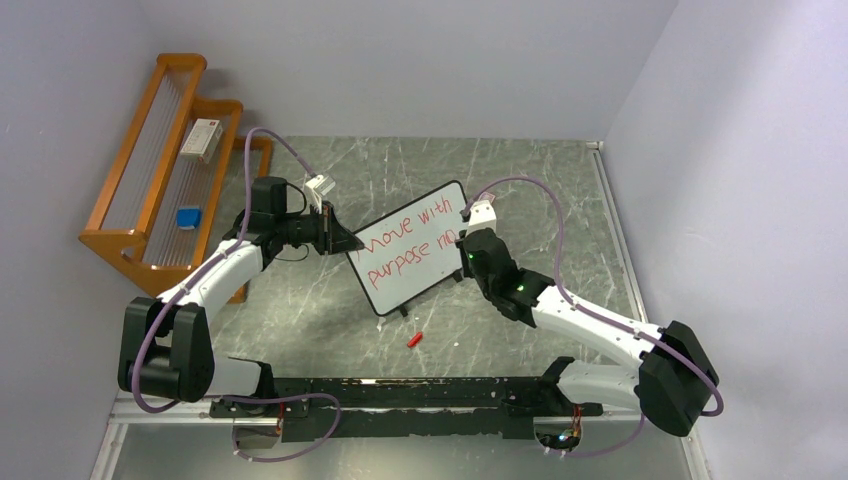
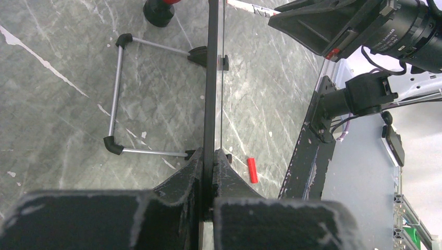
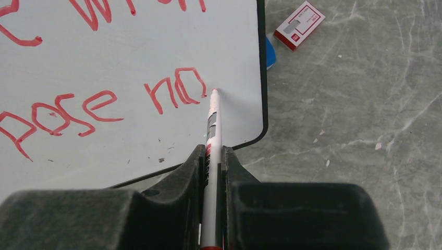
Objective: Write a sentence on the whiteboard
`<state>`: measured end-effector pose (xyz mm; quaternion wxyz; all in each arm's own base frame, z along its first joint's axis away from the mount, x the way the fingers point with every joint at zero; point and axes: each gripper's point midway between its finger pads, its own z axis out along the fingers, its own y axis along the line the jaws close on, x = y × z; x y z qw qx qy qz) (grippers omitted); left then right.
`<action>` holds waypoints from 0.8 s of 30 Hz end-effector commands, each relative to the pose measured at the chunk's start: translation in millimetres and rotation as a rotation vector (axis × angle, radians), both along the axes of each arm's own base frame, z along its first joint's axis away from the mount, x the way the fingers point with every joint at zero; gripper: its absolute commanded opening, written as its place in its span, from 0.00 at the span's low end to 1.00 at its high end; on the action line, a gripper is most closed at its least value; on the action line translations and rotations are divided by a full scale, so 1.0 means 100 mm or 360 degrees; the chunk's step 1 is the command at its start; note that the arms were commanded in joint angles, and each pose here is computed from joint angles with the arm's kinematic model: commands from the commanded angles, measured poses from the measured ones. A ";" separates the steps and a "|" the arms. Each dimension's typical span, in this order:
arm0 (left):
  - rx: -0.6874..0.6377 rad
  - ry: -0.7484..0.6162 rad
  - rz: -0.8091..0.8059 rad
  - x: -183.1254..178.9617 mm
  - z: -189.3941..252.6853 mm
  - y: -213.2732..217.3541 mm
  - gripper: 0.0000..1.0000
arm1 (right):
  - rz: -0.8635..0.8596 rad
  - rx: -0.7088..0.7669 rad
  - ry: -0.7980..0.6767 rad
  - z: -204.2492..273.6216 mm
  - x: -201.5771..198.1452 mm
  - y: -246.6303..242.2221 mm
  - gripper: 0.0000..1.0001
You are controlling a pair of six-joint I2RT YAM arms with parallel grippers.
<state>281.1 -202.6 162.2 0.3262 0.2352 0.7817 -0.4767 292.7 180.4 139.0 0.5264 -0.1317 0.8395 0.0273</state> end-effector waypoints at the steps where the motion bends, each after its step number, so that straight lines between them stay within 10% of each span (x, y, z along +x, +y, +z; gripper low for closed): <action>1: 0.0204 0.0174 0.0063 -0.11 -0.46 0.08 0.05 | -0.0001 0.0042 -0.0044 0.12 0.06 0.03 0.00; 24: 0.0199 0.0175 0.0060 -0.11 -0.46 0.07 0.05 | 0.0033 0.0062 0.0053 -0.07 -0.02 0.07 0.00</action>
